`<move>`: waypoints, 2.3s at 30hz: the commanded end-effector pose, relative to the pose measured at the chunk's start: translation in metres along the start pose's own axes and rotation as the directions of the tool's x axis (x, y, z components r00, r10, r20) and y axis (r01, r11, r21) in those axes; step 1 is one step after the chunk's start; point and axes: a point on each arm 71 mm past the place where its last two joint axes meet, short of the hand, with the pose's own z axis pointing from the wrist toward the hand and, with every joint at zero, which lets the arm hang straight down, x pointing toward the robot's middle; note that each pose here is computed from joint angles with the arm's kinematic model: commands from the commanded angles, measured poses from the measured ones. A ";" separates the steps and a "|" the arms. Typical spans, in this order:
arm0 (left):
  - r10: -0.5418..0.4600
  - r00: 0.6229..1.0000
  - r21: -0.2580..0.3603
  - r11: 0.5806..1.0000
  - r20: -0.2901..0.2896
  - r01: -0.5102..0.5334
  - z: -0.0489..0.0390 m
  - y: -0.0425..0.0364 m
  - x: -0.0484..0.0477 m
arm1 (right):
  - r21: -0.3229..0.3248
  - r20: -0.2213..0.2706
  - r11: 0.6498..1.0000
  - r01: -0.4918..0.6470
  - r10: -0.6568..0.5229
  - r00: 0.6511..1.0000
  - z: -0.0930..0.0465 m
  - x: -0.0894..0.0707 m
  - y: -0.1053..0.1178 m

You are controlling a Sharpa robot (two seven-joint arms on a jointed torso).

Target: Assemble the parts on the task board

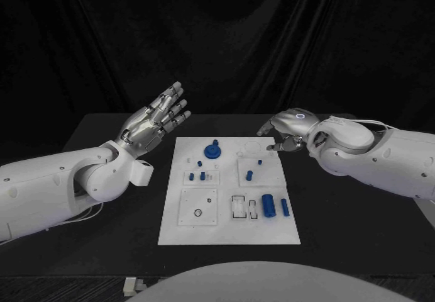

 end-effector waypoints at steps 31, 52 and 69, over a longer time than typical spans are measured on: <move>-0.103 0.993 0.179 0.978 -0.053 0.111 0.0003 -0.0091 0.0027 | -0.034 -0.150 0.998 -0.048 0.043 0.988 0.015 0.046 0.008; -0.114 0.991 0.164 0.979 -0.065 0.123 0.0012 -0.0057 0.0019 | -0.019 -0.206 0.998 -0.060 0.055 0.977 0.015 0.073 0.008; -0.131 0.989 0.141 0.980 -0.070 0.140 -0.0004 0.0029 0.0026 | -0.027 -0.180 0.997 -0.067 0.061 0.982 0.014 0.080 0.009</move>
